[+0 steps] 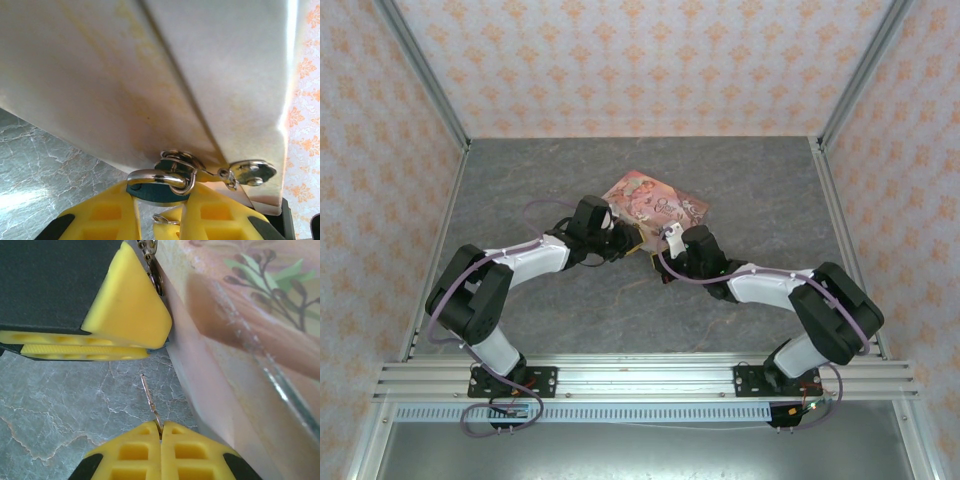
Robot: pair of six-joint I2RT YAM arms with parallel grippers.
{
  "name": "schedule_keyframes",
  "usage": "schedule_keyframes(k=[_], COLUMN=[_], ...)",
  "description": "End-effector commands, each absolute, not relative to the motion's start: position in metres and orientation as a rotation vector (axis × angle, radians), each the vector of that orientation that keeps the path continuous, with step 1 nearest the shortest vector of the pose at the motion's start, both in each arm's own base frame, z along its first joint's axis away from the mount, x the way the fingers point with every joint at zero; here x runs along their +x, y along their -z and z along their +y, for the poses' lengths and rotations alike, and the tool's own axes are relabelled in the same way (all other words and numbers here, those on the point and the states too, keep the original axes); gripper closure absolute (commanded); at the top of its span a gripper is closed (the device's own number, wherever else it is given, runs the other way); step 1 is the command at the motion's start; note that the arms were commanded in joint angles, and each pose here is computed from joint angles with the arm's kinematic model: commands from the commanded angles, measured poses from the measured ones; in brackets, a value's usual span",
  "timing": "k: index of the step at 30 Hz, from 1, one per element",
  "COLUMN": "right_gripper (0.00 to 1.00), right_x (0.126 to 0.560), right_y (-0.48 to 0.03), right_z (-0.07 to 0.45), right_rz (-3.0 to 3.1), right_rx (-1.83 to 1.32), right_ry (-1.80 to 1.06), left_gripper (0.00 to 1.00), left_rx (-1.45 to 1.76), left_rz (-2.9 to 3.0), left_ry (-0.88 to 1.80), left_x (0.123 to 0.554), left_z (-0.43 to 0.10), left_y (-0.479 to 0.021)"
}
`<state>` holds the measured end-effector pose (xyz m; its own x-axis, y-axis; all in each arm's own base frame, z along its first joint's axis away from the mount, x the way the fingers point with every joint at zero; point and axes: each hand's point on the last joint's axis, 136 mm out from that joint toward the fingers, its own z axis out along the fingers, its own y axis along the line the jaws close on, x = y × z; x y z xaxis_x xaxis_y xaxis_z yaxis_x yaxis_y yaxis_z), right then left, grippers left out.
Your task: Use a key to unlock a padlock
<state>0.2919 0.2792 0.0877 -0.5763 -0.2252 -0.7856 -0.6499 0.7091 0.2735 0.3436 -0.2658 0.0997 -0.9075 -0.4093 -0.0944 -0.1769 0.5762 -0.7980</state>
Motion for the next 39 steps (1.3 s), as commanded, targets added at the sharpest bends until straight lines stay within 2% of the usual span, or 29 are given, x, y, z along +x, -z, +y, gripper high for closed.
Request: schedule_keyframes(k=[1,6,12,39], right_gripper=[1.00,1.00,1.00,1.00], right_x=[0.308,0.305,0.294,0.314], right_y=[-0.092,-0.095,-0.089,-0.103], right_z=[0.267,0.260,0.276,0.284], right_rz=[2.140,2.137,2.147,2.123], right_rx=[-0.622,-0.622,-0.682,-0.574], right_ry=[-0.617,-0.630,-0.675,-0.677], left_gripper=[0.81,0.80,0.81,0.81], left_rx=[-0.393,-0.404,-0.408,-0.405], left_rz=[2.552,2.545,2.533,2.539], left_ry=[1.319,1.314,1.322,1.319], left_x=[0.328,0.329,0.331,0.329], left_z=[-0.278,-0.277,-0.279,-0.284], left_y=[-0.119,-0.119,-0.122,-0.118])
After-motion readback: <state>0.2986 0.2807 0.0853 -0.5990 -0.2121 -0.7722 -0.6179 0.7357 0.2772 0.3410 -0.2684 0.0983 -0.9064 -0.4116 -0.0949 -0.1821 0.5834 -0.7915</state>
